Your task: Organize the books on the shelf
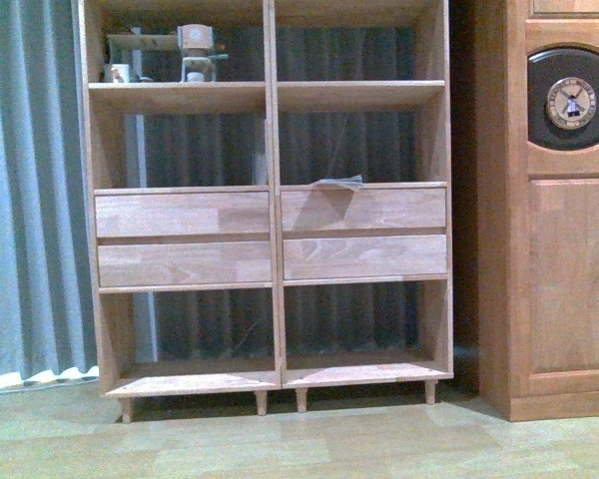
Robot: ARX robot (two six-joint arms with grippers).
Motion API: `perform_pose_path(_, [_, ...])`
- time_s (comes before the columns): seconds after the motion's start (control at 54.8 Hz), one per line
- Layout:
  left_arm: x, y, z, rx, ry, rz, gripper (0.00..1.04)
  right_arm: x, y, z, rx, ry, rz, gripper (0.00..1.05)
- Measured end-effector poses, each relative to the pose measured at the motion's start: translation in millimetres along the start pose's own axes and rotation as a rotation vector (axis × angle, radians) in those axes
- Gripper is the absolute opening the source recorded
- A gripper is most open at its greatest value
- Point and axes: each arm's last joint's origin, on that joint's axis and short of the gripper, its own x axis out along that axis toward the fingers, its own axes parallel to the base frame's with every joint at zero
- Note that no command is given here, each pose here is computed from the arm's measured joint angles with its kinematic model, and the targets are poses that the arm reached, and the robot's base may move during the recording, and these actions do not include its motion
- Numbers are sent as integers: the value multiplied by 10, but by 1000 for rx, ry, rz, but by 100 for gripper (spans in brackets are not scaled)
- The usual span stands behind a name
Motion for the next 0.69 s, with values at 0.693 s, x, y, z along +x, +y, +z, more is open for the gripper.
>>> perform_pose_path(0.693, [0,0,0,0,0,0,97,0,0,1,0,0,0,98])
